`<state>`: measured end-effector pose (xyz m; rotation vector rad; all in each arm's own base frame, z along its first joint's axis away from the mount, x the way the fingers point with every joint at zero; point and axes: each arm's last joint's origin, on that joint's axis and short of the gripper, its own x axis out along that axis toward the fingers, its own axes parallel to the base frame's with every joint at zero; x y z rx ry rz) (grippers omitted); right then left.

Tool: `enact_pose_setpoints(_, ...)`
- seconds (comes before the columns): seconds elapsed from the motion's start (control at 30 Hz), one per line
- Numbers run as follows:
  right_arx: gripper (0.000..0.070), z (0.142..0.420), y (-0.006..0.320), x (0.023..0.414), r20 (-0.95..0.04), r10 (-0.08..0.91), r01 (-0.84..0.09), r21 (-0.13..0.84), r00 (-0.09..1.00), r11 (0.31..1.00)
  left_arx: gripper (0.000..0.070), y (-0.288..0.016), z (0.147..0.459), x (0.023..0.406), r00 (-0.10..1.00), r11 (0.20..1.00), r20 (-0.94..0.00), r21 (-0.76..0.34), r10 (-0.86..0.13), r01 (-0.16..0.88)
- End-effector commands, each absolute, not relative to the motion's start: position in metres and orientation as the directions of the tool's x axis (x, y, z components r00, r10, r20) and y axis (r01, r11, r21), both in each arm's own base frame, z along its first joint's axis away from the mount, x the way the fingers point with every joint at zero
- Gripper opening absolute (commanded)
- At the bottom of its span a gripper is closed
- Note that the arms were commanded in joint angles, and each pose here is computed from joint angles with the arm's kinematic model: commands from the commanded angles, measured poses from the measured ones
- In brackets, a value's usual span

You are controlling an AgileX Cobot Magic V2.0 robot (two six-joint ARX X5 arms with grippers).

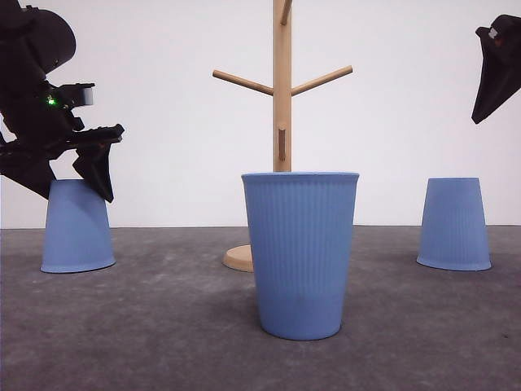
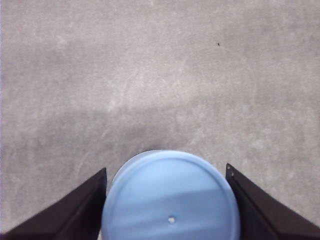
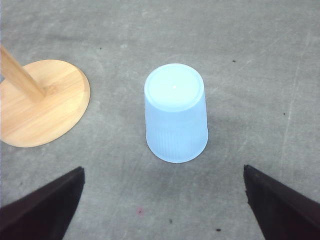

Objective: Place three cups

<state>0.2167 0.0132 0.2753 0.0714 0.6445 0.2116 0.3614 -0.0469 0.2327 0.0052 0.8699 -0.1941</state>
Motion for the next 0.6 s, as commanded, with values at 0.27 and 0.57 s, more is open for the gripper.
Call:
enact_pose_setpoints(0.27, 0.065, 0.278, 0.014, 0.219, -0.573, 0.223, -0.183, 0.127, 0.789, 0.975, 0.0262, -0.049, 0.3, 0.372, 0.632, 0.913, -0.662, -0.246, -0.403, 0.325)
enact_pose_setpoints(0.57, 0.065, 0.278, 0.014, 0.219, -0.573, 0.223, -0.184, 0.125, 0.789, 0.975, 0.0267, -0.039, 0.393, 0.373, 0.666, 0.789, -0.424, -0.366, -0.613, 0.493)
